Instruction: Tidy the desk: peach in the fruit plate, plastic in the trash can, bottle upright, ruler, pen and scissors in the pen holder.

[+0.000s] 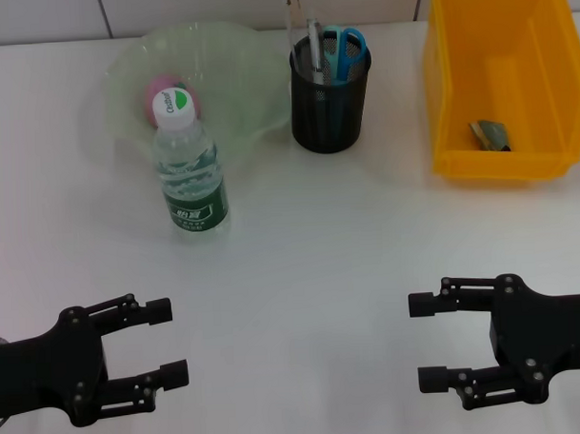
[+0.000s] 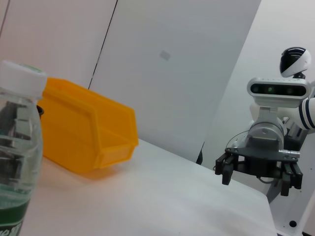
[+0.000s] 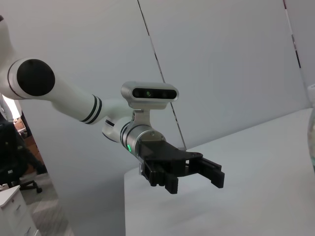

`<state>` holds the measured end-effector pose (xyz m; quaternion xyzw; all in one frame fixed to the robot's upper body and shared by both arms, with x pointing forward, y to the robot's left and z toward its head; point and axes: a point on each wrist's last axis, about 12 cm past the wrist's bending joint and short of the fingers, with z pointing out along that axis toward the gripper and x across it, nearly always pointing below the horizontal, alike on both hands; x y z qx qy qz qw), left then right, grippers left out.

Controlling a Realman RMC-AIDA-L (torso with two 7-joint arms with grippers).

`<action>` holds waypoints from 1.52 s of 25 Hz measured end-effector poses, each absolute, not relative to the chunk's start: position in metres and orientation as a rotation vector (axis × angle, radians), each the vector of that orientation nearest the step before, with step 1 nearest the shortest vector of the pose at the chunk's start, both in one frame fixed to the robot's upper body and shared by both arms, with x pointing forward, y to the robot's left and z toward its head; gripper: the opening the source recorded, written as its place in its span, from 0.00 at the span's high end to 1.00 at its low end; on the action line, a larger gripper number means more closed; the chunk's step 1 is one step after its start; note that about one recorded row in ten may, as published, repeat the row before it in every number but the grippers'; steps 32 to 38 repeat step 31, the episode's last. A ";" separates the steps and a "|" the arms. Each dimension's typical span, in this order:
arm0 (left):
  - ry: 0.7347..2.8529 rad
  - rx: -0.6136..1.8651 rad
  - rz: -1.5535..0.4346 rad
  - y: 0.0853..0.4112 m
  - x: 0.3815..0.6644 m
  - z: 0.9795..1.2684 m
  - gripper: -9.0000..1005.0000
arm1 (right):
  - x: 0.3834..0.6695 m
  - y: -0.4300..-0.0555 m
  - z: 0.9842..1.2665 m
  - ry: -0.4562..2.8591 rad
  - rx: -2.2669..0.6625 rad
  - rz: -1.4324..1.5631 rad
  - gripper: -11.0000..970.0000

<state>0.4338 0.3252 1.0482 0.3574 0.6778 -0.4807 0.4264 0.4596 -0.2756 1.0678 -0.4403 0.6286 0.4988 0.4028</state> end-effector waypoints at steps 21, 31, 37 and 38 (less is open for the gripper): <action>1.688 0.899 -1.214 0.322 0.438 1.050 0.20 | 0.459 -0.276 1.068 1.588 -1.113 1.261 0.21; 1.687 0.903 -1.217 0.321 0.439 1.051 0.20 | 0.460 -0.275 1.068 1.587 -1.115 1.261 0.21; 1.687 0.903 -1.217 0.321 0.439 1.051 0.20 | 0.460 -0.275 1.068 1.587 -1.115 1.261 0.21; 1.687 0.903 -1.217 0.321 0.439 1.051 0.20 | 0.460 -0.275 1.068 1.587 -1.115 1.261 0.21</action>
